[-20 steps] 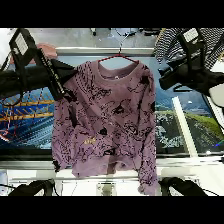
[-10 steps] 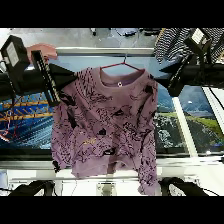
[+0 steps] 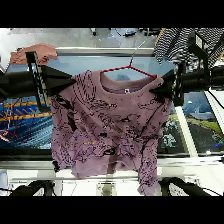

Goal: Fold the clothes and pants, and hang the long-sleeved shirts on hangers.

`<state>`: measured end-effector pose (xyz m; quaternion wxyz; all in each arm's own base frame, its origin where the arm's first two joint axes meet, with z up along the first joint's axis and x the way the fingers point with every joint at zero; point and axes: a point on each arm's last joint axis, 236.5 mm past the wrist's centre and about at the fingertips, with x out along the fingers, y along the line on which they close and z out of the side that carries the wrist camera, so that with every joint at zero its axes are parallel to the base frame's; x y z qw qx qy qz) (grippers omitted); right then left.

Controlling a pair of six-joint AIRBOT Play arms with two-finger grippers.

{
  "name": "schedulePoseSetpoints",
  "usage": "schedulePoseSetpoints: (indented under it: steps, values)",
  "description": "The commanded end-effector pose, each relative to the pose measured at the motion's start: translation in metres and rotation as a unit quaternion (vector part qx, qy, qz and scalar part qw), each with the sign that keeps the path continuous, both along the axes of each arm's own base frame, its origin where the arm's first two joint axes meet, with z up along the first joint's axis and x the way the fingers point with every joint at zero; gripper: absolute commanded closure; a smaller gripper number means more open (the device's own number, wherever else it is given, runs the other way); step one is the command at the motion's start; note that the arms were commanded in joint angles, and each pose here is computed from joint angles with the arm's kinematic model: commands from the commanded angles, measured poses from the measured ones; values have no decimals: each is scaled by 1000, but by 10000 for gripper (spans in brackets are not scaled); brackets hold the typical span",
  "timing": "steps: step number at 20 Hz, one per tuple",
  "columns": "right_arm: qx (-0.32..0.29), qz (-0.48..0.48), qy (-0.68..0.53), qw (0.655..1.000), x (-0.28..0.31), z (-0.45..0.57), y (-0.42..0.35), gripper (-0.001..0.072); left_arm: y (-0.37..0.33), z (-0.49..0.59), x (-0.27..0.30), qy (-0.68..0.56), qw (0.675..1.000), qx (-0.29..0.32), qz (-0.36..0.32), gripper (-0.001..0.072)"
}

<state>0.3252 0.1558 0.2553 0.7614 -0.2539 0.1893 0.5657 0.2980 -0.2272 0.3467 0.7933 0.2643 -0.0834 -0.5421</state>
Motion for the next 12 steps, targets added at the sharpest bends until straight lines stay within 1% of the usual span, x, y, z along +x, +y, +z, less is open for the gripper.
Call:
schedulePoseSetpoints:
  steps: [1, 3, 4, 5, 6, 7, 8, 10, 12]
  values:
    - [23, 8, 3, 1000, -2, 7, 7, 682, -3, 2, -8, 6, 1000, -9, -20, 680]
    - [22, 6, -6, 1000, -4, 12, 7, 684, -2, 0, -3, 9, 1000, -10, -16, 678]
    - [17, -3, -14, 1000, -4, 14, 4, 685, -1, 0, 5, 10, 1000, -14, -5, 665]
    - [8, -23, -20, 1000, -1, 17, -1, 685, 2, 2, 16, 7, 1000, -22, 13, 564]
    - [-2, -66, -25, 998, 8, 22, -10, 685, 7, 8, 31, 0, 998, -35, 43, 374]
    - [-10, -114, -36, 993, 19, 30, -22, 685, 17, 17, 51, -9, 995, -56, 86, 209]
    - [-13, -173, -53, 983, 31, 43, -37, 684, 29, 27, 69, -18, 988, -79, 129, 167]
    - [-6, -288, -87, 954, 52, 72, -71, 684, 56, 49, 97, -30, 969, -130, 208, 167]
    - [19, -402, -114, 909, 64, 105, -110, 684, 67, 60, 104, -21, 958, -166, 234, 168]
